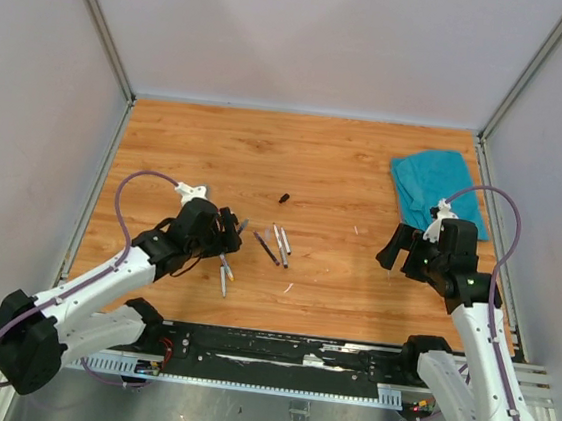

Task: Insert the pens into the pen caps
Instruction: Pick up the pen from the center of the board.

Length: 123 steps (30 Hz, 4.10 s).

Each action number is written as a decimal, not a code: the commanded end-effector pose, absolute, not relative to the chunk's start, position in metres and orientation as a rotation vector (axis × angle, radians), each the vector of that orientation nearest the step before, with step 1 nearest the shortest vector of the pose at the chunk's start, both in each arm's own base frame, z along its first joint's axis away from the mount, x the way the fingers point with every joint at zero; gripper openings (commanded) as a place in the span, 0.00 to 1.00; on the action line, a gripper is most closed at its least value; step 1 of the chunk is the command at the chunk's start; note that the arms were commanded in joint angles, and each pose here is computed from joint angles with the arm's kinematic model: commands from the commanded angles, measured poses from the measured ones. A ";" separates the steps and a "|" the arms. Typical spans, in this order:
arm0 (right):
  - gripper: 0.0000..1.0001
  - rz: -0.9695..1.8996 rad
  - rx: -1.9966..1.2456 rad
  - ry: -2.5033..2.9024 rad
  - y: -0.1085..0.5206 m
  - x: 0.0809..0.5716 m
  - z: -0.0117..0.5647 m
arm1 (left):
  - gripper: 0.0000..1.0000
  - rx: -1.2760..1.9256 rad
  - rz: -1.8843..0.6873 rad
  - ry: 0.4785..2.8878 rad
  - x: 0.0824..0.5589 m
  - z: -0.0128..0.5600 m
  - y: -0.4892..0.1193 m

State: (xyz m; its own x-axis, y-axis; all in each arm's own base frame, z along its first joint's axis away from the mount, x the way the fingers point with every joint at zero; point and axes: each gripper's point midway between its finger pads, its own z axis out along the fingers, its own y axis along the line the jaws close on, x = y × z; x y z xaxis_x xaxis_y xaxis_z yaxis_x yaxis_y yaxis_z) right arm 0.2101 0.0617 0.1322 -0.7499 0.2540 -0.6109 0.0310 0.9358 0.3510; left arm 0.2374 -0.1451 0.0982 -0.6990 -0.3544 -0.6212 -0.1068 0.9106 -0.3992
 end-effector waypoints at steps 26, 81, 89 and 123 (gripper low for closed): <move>0.99 0.409 0.230 2.417 0.059 0.211 0.121 | 0.46 -0.348 -0.174 2.435 0.238 0.034 -0.141; 1.00 0.585 0.140 2.319 0.083 0.210 0.137 | 0.03 -0.175 -0.382 2.234 0.263 0.099 -0.168; 1.00 0.703 0.088 2.285 0.101 0.210 0.145 | 0.03 -0.077 -0.498 2.215 0.258 0.109 -0.184; 0.65 1.218 0.212 2.093 0.247 0.226 0.162 | 0.01 0.355 -0.864 2.092 0.200 0.145 -0.311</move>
